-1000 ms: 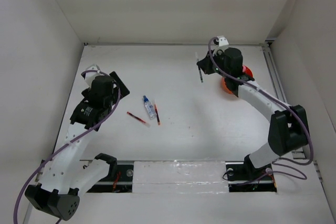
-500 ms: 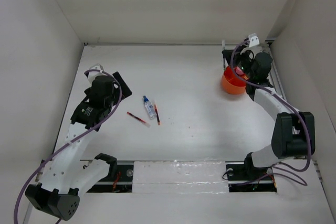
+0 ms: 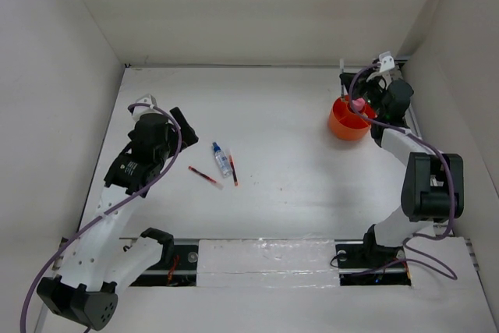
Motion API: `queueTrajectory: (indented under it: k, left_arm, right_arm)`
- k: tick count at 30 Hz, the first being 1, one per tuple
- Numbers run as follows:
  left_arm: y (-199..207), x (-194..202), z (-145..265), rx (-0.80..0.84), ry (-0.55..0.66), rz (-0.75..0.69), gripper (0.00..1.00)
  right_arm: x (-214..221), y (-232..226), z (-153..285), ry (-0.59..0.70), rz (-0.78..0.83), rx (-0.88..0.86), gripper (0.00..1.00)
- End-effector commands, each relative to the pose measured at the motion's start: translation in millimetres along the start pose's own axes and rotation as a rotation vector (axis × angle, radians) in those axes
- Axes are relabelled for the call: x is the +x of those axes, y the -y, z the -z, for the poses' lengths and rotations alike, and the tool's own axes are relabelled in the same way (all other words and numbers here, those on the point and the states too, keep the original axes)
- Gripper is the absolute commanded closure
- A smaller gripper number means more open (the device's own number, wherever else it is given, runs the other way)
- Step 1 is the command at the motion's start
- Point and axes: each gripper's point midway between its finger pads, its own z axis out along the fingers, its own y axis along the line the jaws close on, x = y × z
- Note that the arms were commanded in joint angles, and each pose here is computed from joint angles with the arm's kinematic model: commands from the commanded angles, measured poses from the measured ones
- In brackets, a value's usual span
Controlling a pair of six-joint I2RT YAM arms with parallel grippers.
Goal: Sort the stationery into containers
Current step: Place the pen in the storage box.
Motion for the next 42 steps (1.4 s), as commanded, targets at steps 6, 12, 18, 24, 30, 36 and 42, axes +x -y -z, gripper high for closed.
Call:
queueTrajectory:
  k: [6,12,18,24,30,36,42]
  left_arm:
    - [5.6,-5.5,-0.2,0.032,0.024,-0.006,0.0]
    - [6.6,-4.6,0.0,0.04,0.018,-0.015,0.0]
    - [6.8,-6.0,2.2,0.045,0.026,-0.013,0.0]
    - [8.4,-9.3,4.3,0.055,0.04,-0.008,0.0]
    - [9.8,-8.4,4.5,0.063,0.034,-0.008,0.0]
    - [9.8,-8.4,4.5,0.063,0.034,-0.008,0.0]
    - [10.0,-9.8,6.8,0.068,0.042,-0.005,0.0]
  right_arm:
    - [2.5,-3.6,-2.7,0.05,0.051,-0.039,1.0]
    - [17.6,3.9,-4.5,0.033,0.048,-0.012,1.0]
    - [23.3,4.6,-7.7,0.026,0.044,-0.022,1.0]
    - [27.2,16.2,-8.7,-0.018,0.035,0.016,1.0]
    - [44.8,22.7,-7.6,-0.093,0.062,0.031,1.0]
    - [48.9,20.9,-10.2,-0.135,0.073,0.022,1.0]
    - [60.2,18.4,-9.7,-0.161,0.058,0.024,1.0]
